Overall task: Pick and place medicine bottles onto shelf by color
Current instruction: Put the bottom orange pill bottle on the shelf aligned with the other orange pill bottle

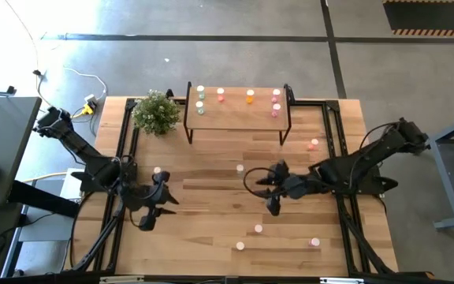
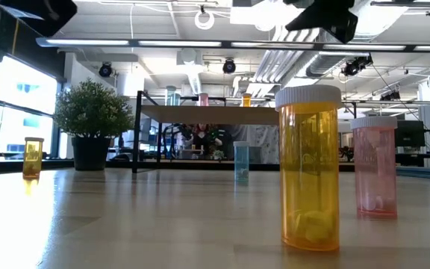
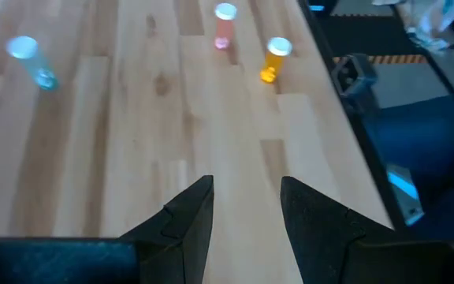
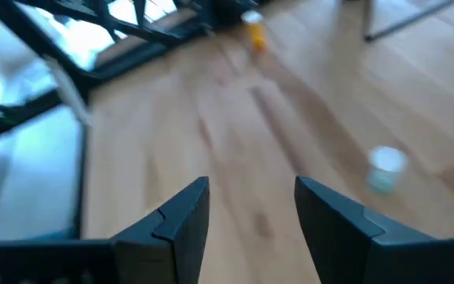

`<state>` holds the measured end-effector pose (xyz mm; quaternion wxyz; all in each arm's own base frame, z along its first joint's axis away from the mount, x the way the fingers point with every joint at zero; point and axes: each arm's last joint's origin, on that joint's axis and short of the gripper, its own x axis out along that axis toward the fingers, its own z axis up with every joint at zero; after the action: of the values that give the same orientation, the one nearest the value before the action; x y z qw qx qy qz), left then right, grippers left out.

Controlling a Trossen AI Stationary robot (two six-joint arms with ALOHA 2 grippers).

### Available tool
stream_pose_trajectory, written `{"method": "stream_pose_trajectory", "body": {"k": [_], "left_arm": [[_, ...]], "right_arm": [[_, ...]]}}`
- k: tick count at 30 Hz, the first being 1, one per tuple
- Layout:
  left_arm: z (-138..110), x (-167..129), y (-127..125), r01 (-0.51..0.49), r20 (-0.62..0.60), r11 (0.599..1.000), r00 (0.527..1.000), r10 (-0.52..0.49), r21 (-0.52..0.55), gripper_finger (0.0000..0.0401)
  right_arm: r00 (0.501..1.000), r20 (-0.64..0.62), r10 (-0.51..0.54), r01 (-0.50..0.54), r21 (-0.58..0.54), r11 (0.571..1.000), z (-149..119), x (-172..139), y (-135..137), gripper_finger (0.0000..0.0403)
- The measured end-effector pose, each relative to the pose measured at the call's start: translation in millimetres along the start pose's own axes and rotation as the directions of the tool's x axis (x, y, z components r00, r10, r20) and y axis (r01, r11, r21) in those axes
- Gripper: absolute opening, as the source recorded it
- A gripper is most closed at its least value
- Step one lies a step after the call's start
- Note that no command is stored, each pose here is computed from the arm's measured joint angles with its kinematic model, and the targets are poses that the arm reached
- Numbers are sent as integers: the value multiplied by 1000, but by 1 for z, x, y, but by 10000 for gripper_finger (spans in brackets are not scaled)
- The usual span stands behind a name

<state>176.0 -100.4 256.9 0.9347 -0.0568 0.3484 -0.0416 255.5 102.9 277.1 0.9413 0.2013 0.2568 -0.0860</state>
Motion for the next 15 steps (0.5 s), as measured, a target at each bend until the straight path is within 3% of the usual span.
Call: {"method": "stream_pose_trajectory", "body": {"k": [7,15], "left_arm": [[-6,-4,-13,54,-9,998,998,-55,-27,140],[-7,-6,-18,83,-2,996,997,-83,-38,140]], "right_arm": [[975,97,199,-195,-50,980,-16,5,14,182],[947,151,284,-277,-65,959,-22,21,27,206]]}}
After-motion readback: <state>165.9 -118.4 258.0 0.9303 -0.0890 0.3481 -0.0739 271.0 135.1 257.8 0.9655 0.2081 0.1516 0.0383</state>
